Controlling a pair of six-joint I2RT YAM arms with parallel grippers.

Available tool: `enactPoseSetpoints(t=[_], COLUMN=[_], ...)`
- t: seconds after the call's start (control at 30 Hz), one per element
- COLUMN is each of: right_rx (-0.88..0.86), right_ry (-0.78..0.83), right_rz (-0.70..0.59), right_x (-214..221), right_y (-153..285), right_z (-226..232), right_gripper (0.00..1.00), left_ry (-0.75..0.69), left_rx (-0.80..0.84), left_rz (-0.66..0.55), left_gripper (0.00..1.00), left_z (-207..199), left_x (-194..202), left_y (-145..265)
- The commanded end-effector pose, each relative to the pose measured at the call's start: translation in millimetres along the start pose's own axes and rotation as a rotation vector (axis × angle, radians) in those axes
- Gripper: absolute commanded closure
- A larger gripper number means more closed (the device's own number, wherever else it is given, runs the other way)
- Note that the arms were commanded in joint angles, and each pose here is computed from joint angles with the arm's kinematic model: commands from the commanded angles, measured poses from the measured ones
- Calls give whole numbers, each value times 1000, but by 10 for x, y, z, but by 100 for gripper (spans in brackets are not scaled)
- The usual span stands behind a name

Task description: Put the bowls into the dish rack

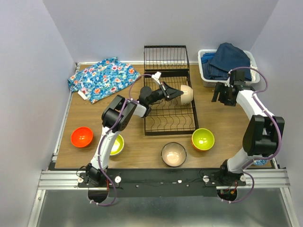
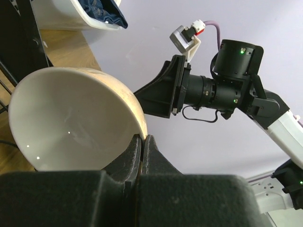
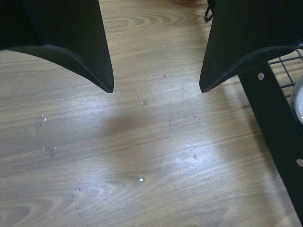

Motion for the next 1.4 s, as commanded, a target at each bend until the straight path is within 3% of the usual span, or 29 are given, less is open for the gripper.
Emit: enactPoseSetpoints(t=[0.0, 0.5, 0.63, 0.97, 1.37], right_rx=[-3, -45, -51, -66, -75], right_ry=[33, 75, 75, 82, 72], right_rz=[-12, 6, -10, -7, 4], right_x=[-70, -31, -88, 50, 12], right_y=[-17, -143, -131, -65, -149], right_z=[74, 332, 355, 384, 421], right_gripper=[19, 19, 19, 19, 19], left_ry=[33, 100, 141, 237, 264], left_rx=[78, 66, -69, -231, -280], left_rz=[79, 80, 85, 59, 64], left_gripper=[100, 100, 100, 100, 100], left_z=[-22, -221, -50, 188, 365], left_x=[154, 135, 175, 218, 327], left_y=[-66, 26, 70, 39, 35])
Point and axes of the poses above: each gripper's point midway between its finger pads, its own y axis back along the fingers, its own z axis along the line the jaws close on, x = y × z, the point moved 7 cm from there along y, back along the fingers, and after that the axes turned 9 degrees about -y, right-handed, at the moved point
